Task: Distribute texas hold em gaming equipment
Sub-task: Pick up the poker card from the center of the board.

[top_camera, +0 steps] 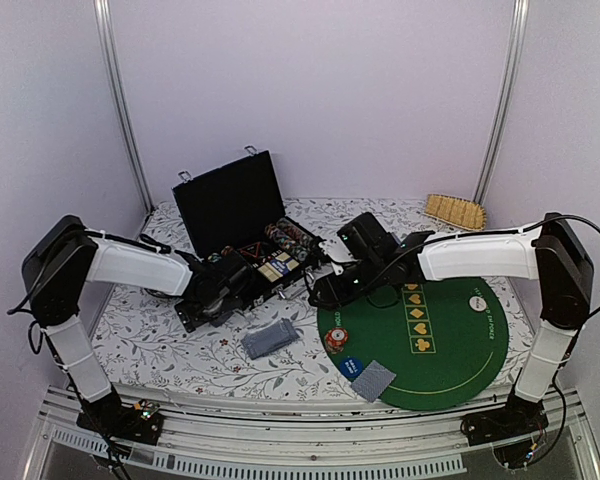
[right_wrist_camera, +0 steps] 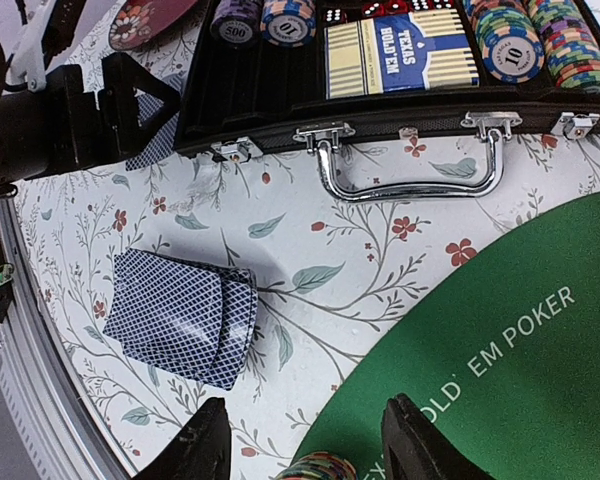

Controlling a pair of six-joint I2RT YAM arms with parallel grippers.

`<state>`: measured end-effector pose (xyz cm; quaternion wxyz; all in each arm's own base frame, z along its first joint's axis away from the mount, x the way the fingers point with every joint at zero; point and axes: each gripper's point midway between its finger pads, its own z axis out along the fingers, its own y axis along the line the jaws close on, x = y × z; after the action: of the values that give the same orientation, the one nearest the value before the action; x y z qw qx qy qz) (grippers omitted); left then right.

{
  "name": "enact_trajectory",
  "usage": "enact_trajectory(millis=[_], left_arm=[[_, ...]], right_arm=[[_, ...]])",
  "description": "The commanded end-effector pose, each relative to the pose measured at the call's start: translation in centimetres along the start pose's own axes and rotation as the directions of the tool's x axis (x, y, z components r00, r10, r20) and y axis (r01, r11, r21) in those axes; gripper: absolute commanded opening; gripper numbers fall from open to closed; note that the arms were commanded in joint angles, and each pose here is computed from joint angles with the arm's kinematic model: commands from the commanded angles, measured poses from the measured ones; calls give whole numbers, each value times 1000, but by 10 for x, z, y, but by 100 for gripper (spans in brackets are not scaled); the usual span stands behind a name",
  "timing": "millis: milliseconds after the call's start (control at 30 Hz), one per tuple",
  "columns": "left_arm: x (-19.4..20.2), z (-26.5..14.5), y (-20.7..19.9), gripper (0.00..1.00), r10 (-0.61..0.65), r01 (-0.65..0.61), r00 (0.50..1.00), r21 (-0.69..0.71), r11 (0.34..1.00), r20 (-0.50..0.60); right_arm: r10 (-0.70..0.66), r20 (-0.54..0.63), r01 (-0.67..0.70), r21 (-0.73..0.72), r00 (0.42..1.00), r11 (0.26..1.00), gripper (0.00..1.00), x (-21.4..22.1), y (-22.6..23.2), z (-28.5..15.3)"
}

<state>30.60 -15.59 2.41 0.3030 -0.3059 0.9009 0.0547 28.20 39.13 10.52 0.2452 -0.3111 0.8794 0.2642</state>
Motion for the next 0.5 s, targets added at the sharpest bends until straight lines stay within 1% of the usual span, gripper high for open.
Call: enact_trajectory(millis=[0, 100, 200, 333, 467], left_arm=[[7, 9, -5, 98, 56, -56, 998, -40, 998, -7], [15, 14, -9, 98, 86, -88, 996, -55, 995, -30], [18, 16, -11, 98, 106, -108, 994, -66, 992, -30], [19, 14, 12, 98, 126, -128, 992, -140, 982, -29], [24, 11, 41, 98, 130, -136, 990, -163, 977, -46]], right_arm=[[-21, 33, 21, -18, 999, 1000, 54, -5, 7, -8], [-20, 40, 21, -26, 999, 999, 54, -6, 9, -9], [-20, 36, 21, -27, 999, 999, 54, -5, 9, -9], [-21, 36, 22, -32, 999, 999, 54, -5, 10, -10], [-23, 35, 24, -31, 999, 999, 54, -5, 9, -9]])
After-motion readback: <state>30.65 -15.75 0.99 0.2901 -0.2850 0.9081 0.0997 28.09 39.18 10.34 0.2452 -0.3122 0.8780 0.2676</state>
